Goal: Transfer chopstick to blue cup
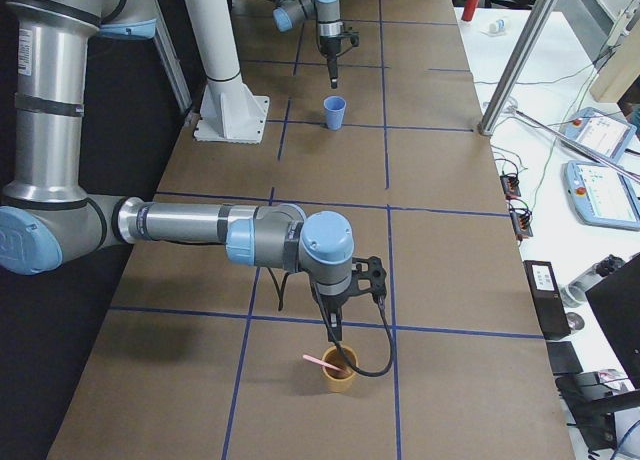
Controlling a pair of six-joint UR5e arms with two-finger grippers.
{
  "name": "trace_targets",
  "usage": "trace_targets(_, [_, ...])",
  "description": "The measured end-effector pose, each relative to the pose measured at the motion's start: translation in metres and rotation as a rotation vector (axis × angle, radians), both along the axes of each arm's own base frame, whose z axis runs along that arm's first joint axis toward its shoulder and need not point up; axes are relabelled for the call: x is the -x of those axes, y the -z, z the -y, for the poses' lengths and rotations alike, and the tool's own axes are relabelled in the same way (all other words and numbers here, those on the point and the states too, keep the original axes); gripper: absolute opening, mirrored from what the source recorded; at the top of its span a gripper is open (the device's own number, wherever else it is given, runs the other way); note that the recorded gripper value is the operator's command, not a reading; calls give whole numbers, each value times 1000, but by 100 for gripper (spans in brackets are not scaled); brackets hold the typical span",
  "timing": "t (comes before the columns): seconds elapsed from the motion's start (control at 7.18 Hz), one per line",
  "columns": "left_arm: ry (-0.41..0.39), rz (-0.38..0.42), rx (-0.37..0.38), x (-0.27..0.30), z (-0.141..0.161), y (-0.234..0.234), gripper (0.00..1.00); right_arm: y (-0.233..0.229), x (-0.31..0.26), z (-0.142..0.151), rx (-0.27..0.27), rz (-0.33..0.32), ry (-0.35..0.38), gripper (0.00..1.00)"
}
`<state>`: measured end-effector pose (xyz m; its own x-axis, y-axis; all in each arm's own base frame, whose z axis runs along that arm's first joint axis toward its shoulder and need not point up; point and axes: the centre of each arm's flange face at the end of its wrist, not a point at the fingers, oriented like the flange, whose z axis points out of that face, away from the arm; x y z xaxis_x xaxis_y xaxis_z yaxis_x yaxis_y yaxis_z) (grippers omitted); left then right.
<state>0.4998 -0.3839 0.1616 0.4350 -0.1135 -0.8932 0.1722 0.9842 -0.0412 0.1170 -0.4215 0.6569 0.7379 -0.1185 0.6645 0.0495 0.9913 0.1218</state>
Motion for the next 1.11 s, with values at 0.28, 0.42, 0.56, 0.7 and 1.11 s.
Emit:
trace_targets(0.28, [8,-1,1,6,2,-2,100,-43,-12,5,51,30,0,100])
trace_targets(0.42, [10,-3,2,7,2,-2,100,-57,-11,-7,77,37,1,100])
trace_targets(0.56, [11,-4,4,7,2,-2,100,-70,-10,-22,95,38,8,99])
trace_targets(0.7, [11,-5,5,6,2,-2,100,-82,-10,-33,93,19,22,95])
trace_targets(1.11, [11,-4,6,6,2,-3,100,-98,-11,-37,106,-13,-8,33])
